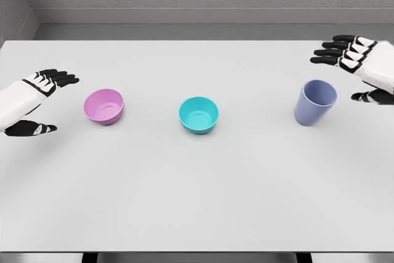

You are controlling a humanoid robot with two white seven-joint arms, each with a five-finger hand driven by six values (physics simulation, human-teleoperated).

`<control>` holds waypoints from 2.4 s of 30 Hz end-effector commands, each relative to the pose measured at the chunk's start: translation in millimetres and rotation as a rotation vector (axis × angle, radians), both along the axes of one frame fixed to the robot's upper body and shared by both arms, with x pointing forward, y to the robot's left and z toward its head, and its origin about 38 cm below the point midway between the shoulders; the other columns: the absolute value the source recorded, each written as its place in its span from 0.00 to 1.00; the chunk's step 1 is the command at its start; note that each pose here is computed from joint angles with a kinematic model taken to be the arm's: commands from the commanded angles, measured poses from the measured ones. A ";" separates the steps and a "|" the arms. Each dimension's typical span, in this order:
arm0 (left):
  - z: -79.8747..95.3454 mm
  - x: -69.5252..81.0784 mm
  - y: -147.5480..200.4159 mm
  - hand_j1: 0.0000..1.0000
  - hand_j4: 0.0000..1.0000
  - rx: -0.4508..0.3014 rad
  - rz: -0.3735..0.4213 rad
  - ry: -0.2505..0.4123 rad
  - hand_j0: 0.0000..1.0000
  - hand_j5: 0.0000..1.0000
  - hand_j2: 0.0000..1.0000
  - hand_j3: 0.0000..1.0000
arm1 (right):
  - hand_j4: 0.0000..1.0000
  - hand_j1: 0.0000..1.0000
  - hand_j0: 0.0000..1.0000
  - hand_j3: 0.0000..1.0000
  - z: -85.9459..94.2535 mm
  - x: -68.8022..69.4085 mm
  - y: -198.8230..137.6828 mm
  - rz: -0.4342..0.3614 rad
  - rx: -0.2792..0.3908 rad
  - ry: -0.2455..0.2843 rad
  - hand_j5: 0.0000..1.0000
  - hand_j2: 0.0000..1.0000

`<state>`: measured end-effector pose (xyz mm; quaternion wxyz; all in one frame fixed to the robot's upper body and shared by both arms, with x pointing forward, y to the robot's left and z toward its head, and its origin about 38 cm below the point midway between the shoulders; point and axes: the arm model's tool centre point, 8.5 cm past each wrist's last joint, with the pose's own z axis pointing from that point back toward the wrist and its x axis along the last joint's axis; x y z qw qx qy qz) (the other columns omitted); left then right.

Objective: Stacking bowl and cup with both arms

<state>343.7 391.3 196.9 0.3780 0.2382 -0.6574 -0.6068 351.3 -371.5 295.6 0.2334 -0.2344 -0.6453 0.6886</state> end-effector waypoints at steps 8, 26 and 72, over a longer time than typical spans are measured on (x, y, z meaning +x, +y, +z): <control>3.0 2.4 -2.5 1.00 1.00 -0.002 -0.002 -0.014 1.00 1.00 1.00 1.00 | 1.00 1.00 1.00 1.00 1.1 -1.2 3.4 0.011 -0.002 0.010 1.00 1.00; 60.5 76.6 -105.0 1.00 1.00 0.308 -0.436 0.173 1.00 1.00 1.00 1.00 | 1.00 1.00 1.00 1.00 -16.5 -1.5 13.0 0.034 0.008 0.185 1.00 1.00; 14.1 93.8 -84.1 1.00 1.00 0.418 -0.192 0.334 1.00 1.00 1.00 1.00 | 1.00 1.00 1.00 1.00 -60.0 63.4 5.8 -0.020 0.040 0.474 1.00 1.00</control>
